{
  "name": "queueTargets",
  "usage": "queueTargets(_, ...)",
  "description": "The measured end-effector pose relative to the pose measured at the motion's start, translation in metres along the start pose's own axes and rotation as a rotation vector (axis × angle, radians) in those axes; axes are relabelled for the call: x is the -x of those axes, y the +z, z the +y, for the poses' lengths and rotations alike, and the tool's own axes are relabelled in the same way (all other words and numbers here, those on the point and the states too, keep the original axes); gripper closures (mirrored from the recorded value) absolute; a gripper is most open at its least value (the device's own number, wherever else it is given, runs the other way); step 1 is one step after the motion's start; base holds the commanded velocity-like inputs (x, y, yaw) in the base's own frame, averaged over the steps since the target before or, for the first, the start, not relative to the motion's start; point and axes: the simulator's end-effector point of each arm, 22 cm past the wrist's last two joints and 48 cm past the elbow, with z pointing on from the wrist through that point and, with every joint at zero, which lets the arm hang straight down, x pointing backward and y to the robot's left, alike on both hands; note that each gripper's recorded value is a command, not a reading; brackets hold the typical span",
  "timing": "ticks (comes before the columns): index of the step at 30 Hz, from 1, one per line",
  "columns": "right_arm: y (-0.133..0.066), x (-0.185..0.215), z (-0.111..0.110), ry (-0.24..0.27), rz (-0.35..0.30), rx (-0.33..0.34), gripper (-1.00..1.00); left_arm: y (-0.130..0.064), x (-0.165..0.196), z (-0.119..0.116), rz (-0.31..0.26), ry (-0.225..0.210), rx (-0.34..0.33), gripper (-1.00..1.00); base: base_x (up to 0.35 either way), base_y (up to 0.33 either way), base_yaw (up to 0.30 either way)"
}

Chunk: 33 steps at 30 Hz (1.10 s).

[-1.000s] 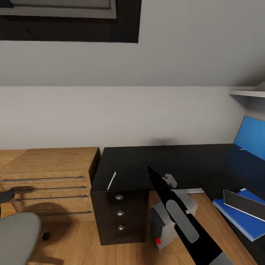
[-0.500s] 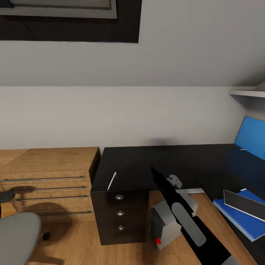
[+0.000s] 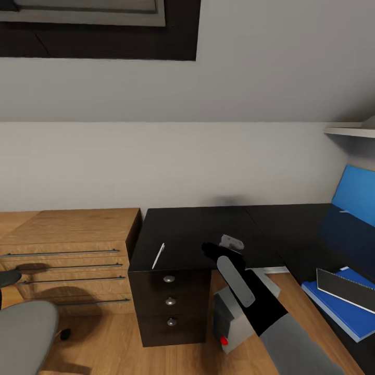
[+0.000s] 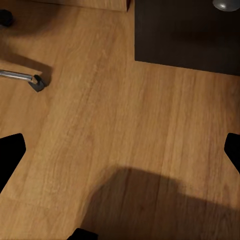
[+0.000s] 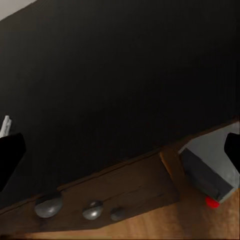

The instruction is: In the bedroom, organize the workspace by keeping the computer under the desk, ensuring the monitor is on the desk, placing the keyboard on the desk next to the monitor, placing the mouse on the desk next to the keyboard, moving the folder from the swivel chair onto the desk next to the mouse, stacking the notebook on top of the folder with the pen on top of the notebook, and positioning the swivel chair next to the desk.

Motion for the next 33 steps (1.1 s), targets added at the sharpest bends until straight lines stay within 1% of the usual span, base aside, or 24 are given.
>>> queueTargets(1,-0.002,0.005,0.002,-0.044,-0.012,-0.023,-1.0,0.0,0.0,0.0,-0.001,0.0,0.0,-1.0,0.0,0.0,0.0)
queueTargets(2,-0.003,0.012,0.003,-0.071,-0.033,-0.041,-1.0,0.0,0.0,0.0,-0.001,0.0,0.0,-1.0,0.0,0.0,0.0)
queueTargets(3,-0.004,0.015,0.003,-0.079,-0.046,-0.049,-1.0,0.0,0.0,0.0,-0.001,-0.001,0.0,-1.0,0.0,0.0,0.0)
queueTargets(4,-0.005,0.021,0.003,-0.081,-0.072,-0.061,-1.0,0.0,0.0,0.0,-0.001,-0.001,0.0,-1.0,0.0,0.0,0.0)
queueTargets(8,-0.003,0.025,0.0,-0.076,-0.111,-0.082,-1.0,0.0,0.0,0.0,-0.002,-0.001,0.0,-1.0,0.0,0.0,0.0)
queueTargets(9,-0.002,0.024,-0.001,-0.079,-0.112,-0.085,-1.0,0.0,0.0,0.0,-0.002,-0.001,0.0,-1.0,0.0,0.0,0.0)
queueTargets(13,0.001,0.012,0.0,-0.122,-0.111,-0.097,-1.0,0.0,0.001,0.0,-0.003,-0.002,0.001,-1.0,0.0,0.0,0.0)
queueTargets(15,-0.001,0.009,0.002,-0.127,-0.115,-0.09,-1.0,0.0,0.001,0.001,-0.003,-0.002,0.002,-1.0,0.0,0.0,0.0)
queueTargets(19,-0.009,0.006,0.008,-0.121,-0.125,-0.078,-1.0,0.0,0.001,0.001,-0.003,-0.002,0.002,-1.0,0.0,0.0,0.034)
queueTargets(24,-0.011,0.004,0.013,-0.136,-0.129,-0.071,-1.0,0.0,0.0,0.0,-0.002,-0.002,0.001,-1.0,0.0,0.0,0.193)
queueTargets(25,-0.014,-0.003,0.022,-0.164,-0.129,-0.056,-1.0,0.0,0.0,0.0,-0.002,-0.001,0.001,-1.0,0.0,0.0,0.262)
queueTargets(26,-0.014,-0.004,0.023,-0.169,-0.129,-0.053,-1.0,0.0,0.0,0.0,-0.002,-0.001,0.001,-1.0,0.0,0.0,0.263)
queueTargets(33,-0.014,-0.007,0.026,-0.175,-0.125,-0.05,-1.0,0.0,0.001,0.0,-0.003,-0.002,0.0,-1.0,0.0,0.0,0.266)
